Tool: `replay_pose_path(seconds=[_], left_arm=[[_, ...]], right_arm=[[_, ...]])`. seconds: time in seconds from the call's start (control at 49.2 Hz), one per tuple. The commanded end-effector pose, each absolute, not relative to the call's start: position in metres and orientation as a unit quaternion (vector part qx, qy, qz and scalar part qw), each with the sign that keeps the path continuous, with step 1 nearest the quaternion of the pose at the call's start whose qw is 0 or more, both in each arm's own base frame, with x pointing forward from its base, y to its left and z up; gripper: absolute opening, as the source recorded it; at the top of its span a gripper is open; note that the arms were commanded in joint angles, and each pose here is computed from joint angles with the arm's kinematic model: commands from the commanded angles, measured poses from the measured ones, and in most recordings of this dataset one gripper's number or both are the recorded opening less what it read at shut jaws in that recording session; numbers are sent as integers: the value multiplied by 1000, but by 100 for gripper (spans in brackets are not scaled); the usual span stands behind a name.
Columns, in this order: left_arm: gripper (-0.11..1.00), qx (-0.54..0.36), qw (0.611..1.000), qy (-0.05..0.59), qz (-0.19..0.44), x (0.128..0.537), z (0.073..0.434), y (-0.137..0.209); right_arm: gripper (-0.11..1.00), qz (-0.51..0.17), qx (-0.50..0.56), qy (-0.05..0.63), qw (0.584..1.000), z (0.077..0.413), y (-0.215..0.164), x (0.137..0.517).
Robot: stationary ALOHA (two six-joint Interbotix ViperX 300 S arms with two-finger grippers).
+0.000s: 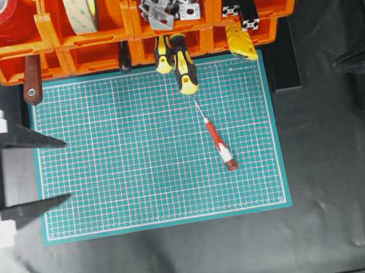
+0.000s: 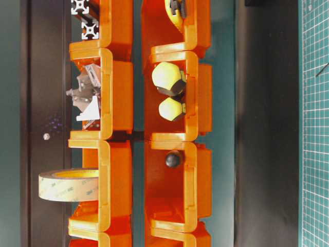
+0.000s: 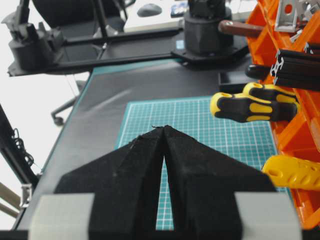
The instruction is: Pick red screwdriver from container rack with left arm.
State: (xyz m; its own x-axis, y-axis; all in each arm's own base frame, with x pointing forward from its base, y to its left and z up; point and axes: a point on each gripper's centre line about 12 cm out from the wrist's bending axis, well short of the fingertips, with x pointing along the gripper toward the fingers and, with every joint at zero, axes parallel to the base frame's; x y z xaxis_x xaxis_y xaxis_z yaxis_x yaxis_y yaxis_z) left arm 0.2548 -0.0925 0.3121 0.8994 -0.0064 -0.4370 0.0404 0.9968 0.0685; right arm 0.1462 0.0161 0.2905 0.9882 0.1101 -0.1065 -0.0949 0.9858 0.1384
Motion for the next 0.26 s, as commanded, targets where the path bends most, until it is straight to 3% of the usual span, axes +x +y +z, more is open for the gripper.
replay_pose_path(seconds=[0.0,0.244], left_arm=[[84,19,980,200,-16,244,325,-87],[84,0,986,167,-20,222,337,-73]], right_arm=[[0,52,69,42,995,303,16,147],[0,52,68,42,995,303,16,147]])
